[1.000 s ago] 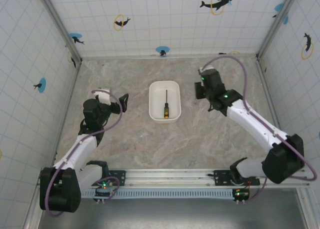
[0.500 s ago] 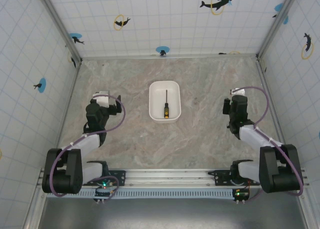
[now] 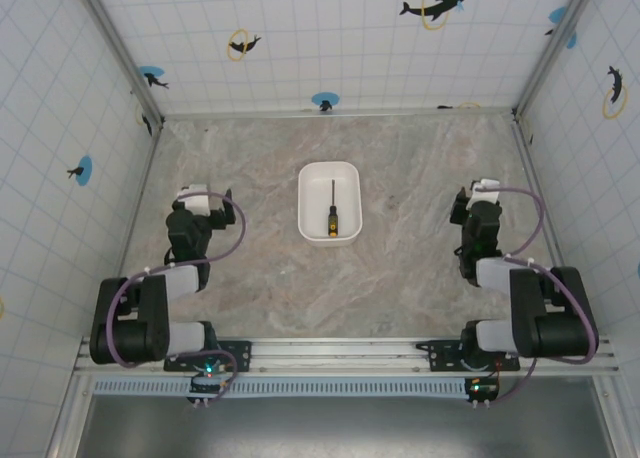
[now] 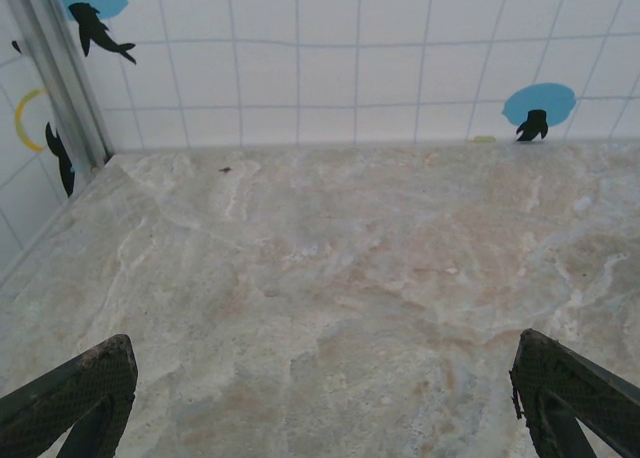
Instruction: Put the screwdriver in the bin
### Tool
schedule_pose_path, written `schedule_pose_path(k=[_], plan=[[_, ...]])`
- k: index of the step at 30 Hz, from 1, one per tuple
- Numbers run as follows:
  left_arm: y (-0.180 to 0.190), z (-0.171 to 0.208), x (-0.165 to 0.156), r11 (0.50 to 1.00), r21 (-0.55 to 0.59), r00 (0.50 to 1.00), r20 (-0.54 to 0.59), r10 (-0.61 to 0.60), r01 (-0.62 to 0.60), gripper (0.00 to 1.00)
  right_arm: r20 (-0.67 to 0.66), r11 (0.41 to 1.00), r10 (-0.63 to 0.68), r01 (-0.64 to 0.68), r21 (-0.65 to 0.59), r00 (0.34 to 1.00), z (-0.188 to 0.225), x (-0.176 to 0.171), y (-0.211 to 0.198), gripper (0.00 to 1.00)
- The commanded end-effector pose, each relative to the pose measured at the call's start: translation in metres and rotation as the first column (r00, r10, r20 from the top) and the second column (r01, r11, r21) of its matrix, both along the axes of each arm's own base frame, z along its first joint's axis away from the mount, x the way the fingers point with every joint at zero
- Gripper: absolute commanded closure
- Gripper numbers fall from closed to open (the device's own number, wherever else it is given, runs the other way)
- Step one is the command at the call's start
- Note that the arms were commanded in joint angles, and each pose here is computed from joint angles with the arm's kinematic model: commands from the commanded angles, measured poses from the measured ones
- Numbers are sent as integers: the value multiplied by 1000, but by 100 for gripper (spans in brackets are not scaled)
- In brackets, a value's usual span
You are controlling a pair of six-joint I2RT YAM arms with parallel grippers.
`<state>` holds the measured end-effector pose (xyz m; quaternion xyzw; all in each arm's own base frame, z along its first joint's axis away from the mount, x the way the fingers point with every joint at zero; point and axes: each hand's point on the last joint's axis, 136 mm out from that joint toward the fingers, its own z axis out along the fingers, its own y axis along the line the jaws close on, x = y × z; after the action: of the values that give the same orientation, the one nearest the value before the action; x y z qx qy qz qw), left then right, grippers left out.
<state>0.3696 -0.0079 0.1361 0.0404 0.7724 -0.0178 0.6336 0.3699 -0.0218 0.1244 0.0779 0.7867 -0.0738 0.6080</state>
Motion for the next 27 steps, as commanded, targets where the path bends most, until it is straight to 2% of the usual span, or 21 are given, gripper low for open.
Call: schedule_pose_path(k=[1,12,17,18,20,21,27], plan=[[3,6,1,1000,-22,999,53,-2,3,2,76,999,-31,30,15,997,5,2,-6,42],[6,-2,6,999,-38,998,57,-14,16,2,46,999,-49,48,26,998,-3,8,-11,41],[5,-8,2,1000,-28,998,63,-12,14,2,33,998,-52,51,26,998,-5,9,-11,38],[5,-3,3,999,-33,994,109,-13,17,2,37,998,-52,51,27,998,-4,10,-11,36],[-2,-13,4,998,-10,997,49,-54,55,3,35,998,-50,49,26,998,-4,10,-11,29],[-9,-10,5,997,11,995,62,-76,76,2,35,998,-52,51,27,998,-4,9,-11,24],[-5,-13,7,999,8,998,45,-41,40,2,34,999,-48,47,27,998,-4,10,-11,8]])
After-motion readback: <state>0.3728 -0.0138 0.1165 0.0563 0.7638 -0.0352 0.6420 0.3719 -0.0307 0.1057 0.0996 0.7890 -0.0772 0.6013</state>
